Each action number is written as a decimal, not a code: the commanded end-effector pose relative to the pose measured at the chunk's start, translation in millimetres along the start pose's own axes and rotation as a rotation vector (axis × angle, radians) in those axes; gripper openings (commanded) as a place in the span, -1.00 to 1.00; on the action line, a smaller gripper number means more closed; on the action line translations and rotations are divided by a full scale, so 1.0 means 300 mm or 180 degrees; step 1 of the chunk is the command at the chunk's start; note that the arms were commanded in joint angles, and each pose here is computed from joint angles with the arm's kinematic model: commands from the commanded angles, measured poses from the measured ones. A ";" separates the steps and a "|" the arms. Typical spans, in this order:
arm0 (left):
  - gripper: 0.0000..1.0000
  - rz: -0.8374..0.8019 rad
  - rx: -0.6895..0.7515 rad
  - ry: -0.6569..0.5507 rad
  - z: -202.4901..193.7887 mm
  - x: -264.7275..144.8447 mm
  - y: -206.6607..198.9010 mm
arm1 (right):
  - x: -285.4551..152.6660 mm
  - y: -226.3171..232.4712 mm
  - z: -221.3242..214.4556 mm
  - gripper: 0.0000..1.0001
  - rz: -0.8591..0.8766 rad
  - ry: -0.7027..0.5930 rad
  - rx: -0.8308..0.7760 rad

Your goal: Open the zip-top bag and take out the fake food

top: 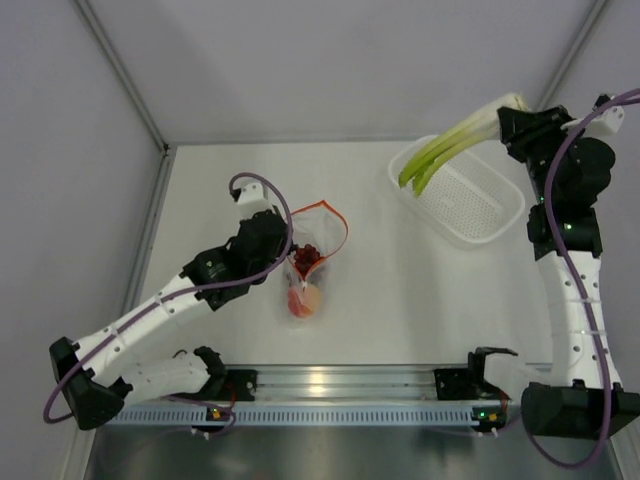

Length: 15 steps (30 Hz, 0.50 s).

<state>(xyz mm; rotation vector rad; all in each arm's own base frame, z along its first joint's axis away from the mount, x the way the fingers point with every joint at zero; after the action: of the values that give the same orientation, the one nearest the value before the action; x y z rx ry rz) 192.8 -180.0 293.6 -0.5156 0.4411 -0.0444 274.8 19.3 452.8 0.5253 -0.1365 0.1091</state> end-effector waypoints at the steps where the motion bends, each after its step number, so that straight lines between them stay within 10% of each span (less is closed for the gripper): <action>1: -1.00 -0.0219 0.0009 0.0081 0.011 -0.023 -0.013 | 0.034 -0.035 0.083 -1.00 -0.0122 -0.0747 0.0127; 15: -1.00 -0.0503 -0.0022 0.0221 0.027 -0.080 -0.019 | 0.221 -0.295 -0.066 -1.00 -0.0960 -0.1451 0.0022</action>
<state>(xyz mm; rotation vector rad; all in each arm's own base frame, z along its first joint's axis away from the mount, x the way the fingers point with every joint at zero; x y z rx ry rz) 181.0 -182.2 298.6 -0.5226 0.4979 -0.1650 348.8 -28.7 387.5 0.5579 -0.2871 -0.2561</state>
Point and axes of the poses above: each gripper's point midway between its finger pads, its own x axis out along the fingers, its own y axis along the line the jaws close on, z = x × y, the point moved 9 cm from there along -x, back along the fingers, and after that the axes turned 7 degrees about -x, right-handed, at the moved point
